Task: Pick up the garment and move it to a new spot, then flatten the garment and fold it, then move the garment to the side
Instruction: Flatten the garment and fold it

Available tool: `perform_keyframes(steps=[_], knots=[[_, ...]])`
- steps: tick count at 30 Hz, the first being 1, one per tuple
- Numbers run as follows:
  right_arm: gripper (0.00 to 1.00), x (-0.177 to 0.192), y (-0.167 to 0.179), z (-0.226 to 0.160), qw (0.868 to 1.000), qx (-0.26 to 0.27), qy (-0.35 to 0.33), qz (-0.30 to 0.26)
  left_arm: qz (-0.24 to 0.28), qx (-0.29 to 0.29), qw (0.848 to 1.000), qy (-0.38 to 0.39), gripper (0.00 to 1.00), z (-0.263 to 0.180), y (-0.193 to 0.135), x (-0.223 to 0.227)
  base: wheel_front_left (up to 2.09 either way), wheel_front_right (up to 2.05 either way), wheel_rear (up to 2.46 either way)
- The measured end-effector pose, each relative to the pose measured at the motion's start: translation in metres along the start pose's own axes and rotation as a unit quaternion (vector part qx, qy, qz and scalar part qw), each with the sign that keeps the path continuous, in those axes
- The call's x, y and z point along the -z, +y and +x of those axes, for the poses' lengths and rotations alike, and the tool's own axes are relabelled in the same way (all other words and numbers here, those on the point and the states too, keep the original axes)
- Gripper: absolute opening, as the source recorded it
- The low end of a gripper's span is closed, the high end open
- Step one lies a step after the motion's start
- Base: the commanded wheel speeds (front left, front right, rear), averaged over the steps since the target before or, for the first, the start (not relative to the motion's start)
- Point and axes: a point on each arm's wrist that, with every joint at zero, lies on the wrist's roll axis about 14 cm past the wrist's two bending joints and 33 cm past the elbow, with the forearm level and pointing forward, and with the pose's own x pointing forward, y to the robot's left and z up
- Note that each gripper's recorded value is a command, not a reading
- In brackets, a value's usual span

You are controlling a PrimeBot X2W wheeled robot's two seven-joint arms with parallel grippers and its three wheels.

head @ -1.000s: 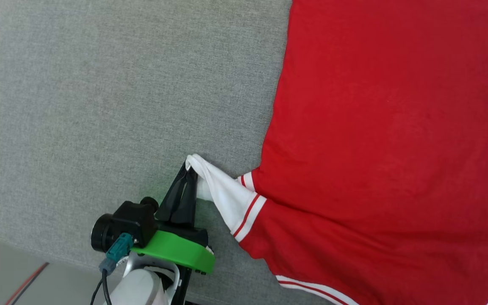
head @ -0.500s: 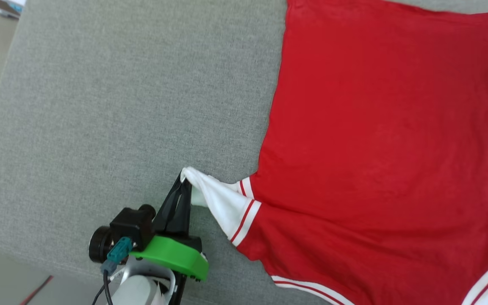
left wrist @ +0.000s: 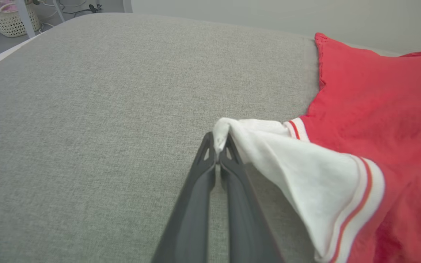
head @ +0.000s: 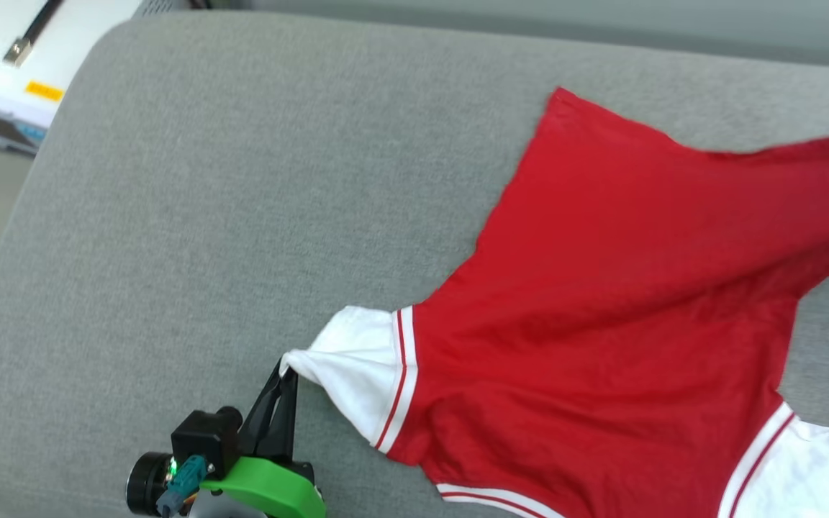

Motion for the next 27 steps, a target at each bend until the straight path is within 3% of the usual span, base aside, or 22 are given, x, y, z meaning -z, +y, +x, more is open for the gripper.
perform_keyframes(steps=[6,13,22,27], knots=[[0.00,0.050,-0.009,-0.046,0.999,0.014,0.013,0.035,0.001,0.016,1.000,-0.009,0.00,-0.006,-0.008,-0.007,0.00,0.00,0.00],[0.00,0.133,-0.012,-0.090,0.992,0.039,0.052,0.107,0.003,0.036,0.999,-0.019,0.00,-0.007,-0.019,-0.013,0.00,0.00,0.00],[0.00,0.248,0.046,-0.120,0.963,0.023,0.142,0.227,0.004,0.049,0.999,-0.017,0.00,-0.007,-0.025,-0.011,0.00,0.00,0.00],[0.00,0.276,0.078,-0.119,0.950,0.008,0.171,0.263,0.005,0.045,0.999,-0.008,0.00,-0.006,-0.023,-0.006,0.00,0.00,0.00]])
